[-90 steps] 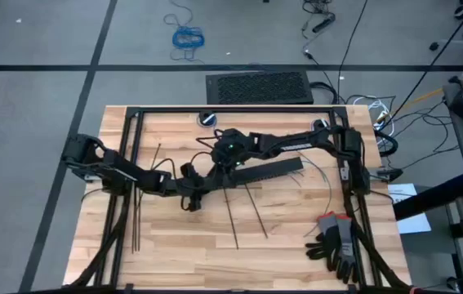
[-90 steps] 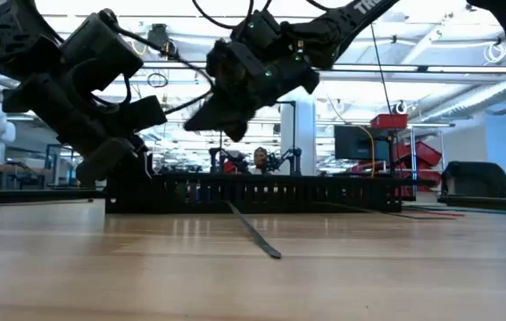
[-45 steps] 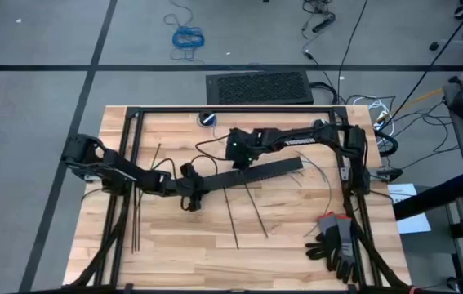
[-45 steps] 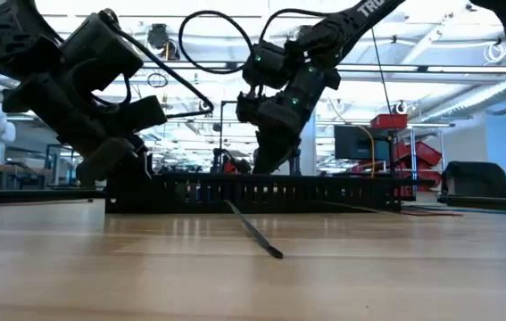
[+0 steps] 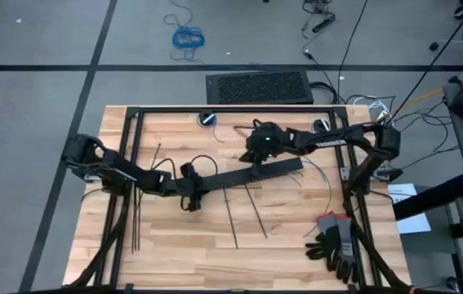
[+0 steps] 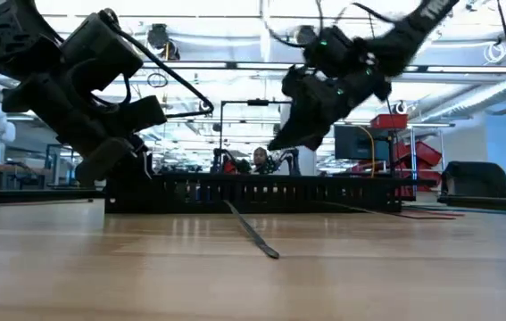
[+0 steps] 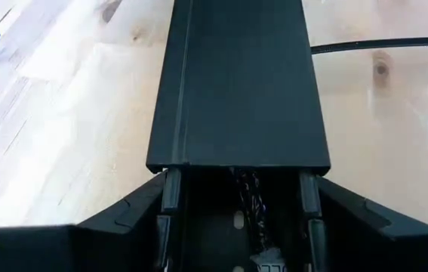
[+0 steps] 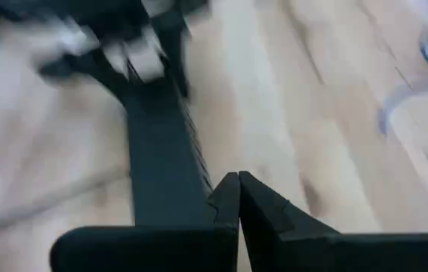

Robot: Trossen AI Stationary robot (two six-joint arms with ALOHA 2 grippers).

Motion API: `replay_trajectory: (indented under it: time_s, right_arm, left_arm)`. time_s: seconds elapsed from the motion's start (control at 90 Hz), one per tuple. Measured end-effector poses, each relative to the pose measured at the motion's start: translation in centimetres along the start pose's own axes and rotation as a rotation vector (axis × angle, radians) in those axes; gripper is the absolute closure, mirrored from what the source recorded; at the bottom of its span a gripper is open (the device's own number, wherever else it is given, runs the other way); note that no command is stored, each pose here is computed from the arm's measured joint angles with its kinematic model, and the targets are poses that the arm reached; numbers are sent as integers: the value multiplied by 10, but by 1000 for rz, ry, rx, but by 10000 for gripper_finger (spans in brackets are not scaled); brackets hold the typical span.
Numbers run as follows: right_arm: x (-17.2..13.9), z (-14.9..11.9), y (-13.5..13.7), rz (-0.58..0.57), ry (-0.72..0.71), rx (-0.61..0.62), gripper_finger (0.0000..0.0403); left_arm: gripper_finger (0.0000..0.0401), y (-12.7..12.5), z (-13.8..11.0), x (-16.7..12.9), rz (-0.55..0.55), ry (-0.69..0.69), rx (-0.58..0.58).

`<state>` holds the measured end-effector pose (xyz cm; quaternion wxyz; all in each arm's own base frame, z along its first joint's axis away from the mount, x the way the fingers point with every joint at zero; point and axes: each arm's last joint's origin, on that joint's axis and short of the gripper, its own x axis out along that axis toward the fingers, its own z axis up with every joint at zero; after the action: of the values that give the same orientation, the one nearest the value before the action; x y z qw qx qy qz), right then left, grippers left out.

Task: Ziptie cables
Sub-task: Close the black cable duct

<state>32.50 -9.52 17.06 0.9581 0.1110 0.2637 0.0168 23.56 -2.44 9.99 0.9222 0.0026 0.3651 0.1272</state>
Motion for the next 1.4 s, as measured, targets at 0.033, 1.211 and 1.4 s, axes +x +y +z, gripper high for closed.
replay_trajectory:
  time_s: [0.033,1.211,1.4]
  right_arm:
    - [5,-3,3,9,1,-2,403]
    - [119,7,13,211,106,-89,403]
    - [119,6,13,207,107,-85,403]
  left_arm:
    - [154,0,0,0,1,0,-2]
    - [103,15,0,5,30,20,-175]
    - [61,19,2,5,40,17,-173]
